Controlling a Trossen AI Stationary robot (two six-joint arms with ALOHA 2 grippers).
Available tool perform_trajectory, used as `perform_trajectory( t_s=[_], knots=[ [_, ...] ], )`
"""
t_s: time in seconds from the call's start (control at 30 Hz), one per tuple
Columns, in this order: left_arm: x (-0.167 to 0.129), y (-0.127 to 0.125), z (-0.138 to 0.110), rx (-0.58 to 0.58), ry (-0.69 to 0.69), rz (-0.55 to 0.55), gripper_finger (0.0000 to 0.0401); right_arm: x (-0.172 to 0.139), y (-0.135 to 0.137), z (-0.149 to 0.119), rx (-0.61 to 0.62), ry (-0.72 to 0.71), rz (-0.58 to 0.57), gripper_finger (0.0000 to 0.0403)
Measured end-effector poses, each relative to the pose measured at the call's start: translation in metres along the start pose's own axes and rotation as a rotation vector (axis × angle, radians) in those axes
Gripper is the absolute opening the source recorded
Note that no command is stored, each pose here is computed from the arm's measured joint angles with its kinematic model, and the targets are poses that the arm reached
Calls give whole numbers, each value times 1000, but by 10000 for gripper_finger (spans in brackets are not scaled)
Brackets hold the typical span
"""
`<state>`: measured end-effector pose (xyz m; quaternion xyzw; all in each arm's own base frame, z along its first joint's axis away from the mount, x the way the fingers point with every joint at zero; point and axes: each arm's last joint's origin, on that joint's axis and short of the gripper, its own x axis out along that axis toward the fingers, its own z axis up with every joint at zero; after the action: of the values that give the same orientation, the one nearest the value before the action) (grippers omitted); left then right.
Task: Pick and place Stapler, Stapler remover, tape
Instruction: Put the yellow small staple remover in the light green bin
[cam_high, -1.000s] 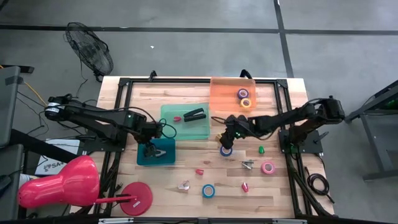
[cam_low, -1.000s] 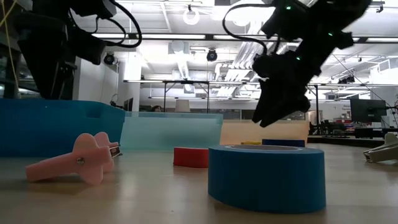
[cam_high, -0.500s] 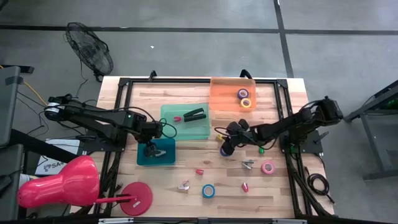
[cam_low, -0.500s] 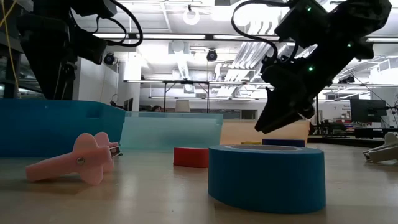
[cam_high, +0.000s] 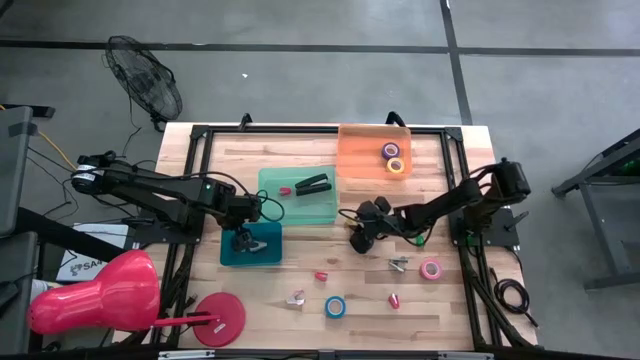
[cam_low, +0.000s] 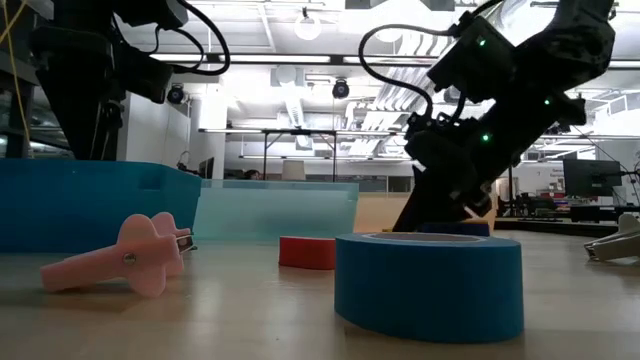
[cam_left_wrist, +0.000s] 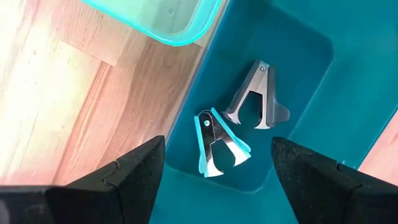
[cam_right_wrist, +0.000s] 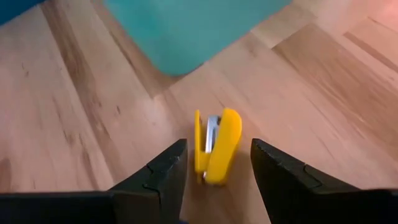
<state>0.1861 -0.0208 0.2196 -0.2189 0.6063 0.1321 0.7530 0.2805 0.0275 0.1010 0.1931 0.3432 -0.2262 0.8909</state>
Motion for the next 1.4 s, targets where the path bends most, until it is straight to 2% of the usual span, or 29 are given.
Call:
perform_trajectory(
  t_s=[0.13, 0.4, 0.8, 1.0, 1.4],
  knots=[
    [0, 0, 0, 0, 0, 1, 289, 4, -1, -2, -10, 1, -10, 169],
    [0, 0, 0, 0, -1, 1, 289, 4, 0, -3, -130, 16, 6, 160],
    [0, 0, 0, 2, -5, 7, 289, 2, 2, -2, -129, 30, 71, 44],
    [0, 0, 0, 3, -5, 8, 288, -10, 4, 6, -114, 14, 114, 44],
    [0, 0, 1, 9, -12, 3, 288, -42, 0, 44, -30, -155, 167, 46]
  ],
)
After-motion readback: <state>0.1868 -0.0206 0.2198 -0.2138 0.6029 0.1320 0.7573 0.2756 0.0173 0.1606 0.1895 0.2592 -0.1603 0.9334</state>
